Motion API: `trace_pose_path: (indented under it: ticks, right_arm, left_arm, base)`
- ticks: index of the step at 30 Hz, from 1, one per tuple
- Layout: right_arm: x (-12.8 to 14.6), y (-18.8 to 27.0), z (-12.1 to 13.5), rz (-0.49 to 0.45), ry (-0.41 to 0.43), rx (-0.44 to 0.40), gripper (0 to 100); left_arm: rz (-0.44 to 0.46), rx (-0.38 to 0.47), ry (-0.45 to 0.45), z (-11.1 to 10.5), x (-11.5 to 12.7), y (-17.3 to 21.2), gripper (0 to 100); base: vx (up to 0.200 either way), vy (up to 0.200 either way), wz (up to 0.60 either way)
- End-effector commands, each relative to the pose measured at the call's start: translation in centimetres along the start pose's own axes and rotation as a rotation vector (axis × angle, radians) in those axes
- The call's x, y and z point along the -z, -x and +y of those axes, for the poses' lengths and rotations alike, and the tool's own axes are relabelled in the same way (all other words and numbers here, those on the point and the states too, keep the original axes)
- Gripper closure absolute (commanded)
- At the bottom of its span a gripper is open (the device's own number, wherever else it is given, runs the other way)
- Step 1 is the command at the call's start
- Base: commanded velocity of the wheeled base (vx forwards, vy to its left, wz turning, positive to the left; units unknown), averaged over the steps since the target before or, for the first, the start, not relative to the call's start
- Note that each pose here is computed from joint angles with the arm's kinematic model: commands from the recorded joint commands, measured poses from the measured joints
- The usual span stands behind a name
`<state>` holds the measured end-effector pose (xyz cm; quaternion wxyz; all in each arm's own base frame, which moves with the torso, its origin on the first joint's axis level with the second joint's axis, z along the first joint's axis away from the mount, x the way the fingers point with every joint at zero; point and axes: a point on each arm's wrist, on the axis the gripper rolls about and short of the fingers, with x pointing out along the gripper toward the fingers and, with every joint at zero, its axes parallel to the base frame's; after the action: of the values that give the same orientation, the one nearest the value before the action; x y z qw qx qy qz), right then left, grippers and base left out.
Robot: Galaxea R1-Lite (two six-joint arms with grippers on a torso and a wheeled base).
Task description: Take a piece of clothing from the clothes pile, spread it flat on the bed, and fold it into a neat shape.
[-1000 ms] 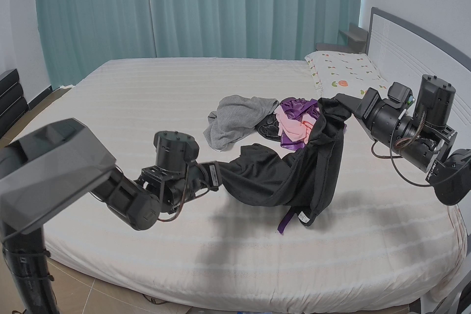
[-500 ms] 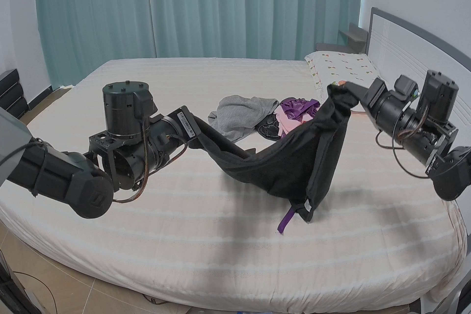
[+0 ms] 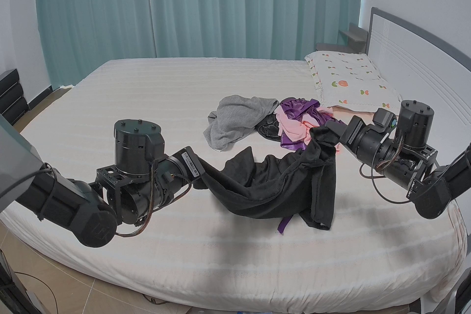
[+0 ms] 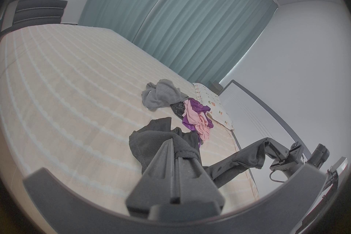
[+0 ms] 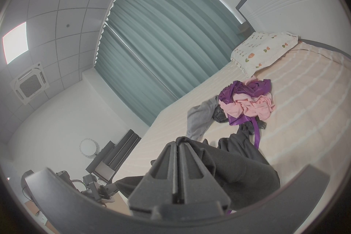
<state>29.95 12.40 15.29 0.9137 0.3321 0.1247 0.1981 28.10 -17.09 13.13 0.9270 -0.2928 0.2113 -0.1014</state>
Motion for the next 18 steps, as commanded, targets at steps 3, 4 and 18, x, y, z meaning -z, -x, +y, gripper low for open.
trace_pose_path:
  ticks: [3,4,18]
  right_arm:
    - [1.2,-0.4,-0.9,0.032,-0.004,0.04,100]
    - [1.4,-0.4,-1.1,0.037,-0.004,0.044,100]
    - [1.8,-0.3,-1.3,0.05,-0.005,0.055,100]
  left_arm:
    - [0.036,-0.031,0.027,0.8,1.1,-0.4,100]
    - [0.04,-0.035,0.033,0.9,1.3,-0.5,100]
    - [0.057,-0.051,0.033,1.5,1.8,-0.2,100]
  base:
    - [-0.133,0.0,0.0]
    - [-0.2,0.0,0.0]
    - [-0.129,0.0,0.0]
